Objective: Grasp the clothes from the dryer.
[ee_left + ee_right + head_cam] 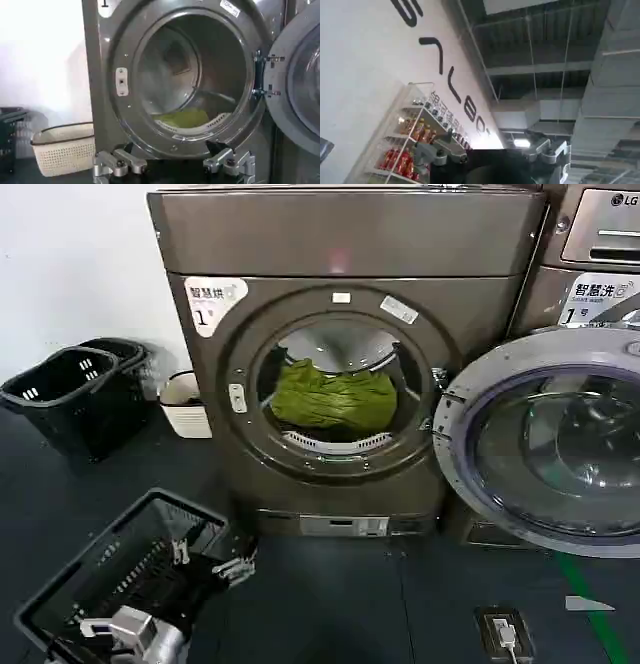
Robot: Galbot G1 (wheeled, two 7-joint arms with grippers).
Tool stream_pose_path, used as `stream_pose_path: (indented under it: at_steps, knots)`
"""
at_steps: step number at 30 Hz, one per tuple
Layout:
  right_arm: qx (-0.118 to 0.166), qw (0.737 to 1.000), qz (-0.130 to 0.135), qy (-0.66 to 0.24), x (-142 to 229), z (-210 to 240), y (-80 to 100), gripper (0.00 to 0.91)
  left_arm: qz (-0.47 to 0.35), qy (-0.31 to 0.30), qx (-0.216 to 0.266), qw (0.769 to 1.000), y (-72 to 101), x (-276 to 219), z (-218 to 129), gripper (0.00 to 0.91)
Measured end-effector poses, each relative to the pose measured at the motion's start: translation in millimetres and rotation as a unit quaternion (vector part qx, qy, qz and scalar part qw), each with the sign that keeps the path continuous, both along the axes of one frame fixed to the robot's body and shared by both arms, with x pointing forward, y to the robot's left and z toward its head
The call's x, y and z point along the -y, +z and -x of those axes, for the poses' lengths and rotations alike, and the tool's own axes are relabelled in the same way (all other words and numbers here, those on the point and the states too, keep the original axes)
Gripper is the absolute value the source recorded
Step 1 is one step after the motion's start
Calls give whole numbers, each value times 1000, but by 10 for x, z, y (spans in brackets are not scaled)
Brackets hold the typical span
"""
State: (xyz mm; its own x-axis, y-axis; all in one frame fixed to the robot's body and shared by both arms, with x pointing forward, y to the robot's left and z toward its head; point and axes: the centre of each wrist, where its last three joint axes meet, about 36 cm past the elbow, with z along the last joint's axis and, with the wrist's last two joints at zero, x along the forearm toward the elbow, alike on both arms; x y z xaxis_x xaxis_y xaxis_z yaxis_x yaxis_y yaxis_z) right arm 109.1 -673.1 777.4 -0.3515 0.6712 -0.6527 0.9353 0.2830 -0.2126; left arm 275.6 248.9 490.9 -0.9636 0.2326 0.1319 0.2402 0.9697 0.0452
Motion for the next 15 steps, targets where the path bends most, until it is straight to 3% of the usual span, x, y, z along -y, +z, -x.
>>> stream_pose_path:
  at_steps: [15]
  knots:
    - [-2, 1000, 3, -19, 24, 171, 20, 907, -6, -27, -24, 999, 88, 1, 41, 907]
